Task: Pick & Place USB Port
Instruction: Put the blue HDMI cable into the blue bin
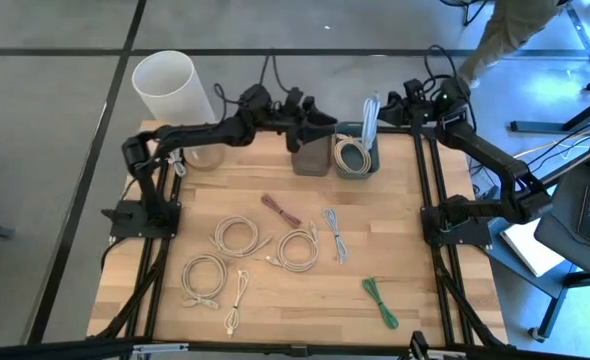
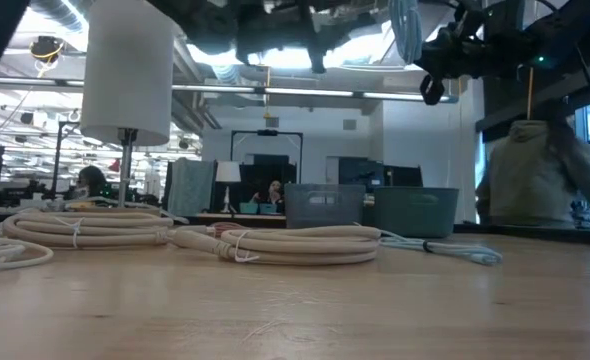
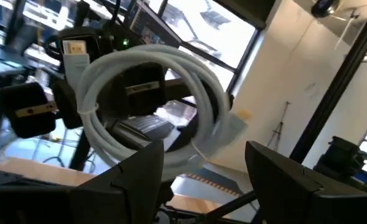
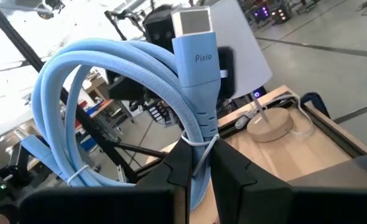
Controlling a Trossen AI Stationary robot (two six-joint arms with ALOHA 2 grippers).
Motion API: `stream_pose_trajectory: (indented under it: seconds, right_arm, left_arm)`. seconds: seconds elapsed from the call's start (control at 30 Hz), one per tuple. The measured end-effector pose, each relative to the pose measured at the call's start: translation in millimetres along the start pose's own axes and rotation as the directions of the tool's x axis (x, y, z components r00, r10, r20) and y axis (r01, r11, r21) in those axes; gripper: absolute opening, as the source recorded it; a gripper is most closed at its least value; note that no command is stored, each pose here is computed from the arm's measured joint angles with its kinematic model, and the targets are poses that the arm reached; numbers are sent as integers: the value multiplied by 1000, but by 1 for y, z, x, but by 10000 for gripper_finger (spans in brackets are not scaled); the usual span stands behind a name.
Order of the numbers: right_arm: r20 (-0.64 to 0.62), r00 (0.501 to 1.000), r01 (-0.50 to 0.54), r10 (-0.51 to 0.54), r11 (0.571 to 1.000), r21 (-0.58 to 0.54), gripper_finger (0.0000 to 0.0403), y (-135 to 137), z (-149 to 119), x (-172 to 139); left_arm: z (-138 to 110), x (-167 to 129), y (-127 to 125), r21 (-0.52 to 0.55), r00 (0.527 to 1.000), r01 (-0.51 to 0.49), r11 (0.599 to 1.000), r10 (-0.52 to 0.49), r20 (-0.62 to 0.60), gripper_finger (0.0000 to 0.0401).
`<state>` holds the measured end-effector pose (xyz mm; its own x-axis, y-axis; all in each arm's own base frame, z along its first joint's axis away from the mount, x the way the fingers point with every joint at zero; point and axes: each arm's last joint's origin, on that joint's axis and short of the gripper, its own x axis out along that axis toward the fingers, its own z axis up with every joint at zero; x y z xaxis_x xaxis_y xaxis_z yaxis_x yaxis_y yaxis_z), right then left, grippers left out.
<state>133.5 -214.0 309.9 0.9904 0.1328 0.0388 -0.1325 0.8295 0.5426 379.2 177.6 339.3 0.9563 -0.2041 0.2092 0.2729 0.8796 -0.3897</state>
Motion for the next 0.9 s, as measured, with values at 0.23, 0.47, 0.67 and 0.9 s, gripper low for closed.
stream_pose_trajectory:
  seconds: [0.23, 0.47, 0.67, 0.9]
  right_arm:
    - [23, 999, 29, -29, 999, -25, 37, -1, 1, 0]
    - [43, 997, 73, -70, 996, -51, 37, -6, 1, -5]
    - [80, 989, 131, -127, 990, -53, 37, -10, 3, -12]
    - [68, 992, 110, -106, 993, -53, 37, -7, 1, -4]
  left_arm:
    - [4, 30, 21, -57, 994, 97, 994, -100, -49, 221]
    - [7, 40, 23, -72, 988, 139, 988, -143, -55, 221]
    - [5, 44, 18, -71, 987, 148, 986, -152, -53, 221]
    - [0, 48, 16, -54, 990, 124, 991, -127, -64, 221]
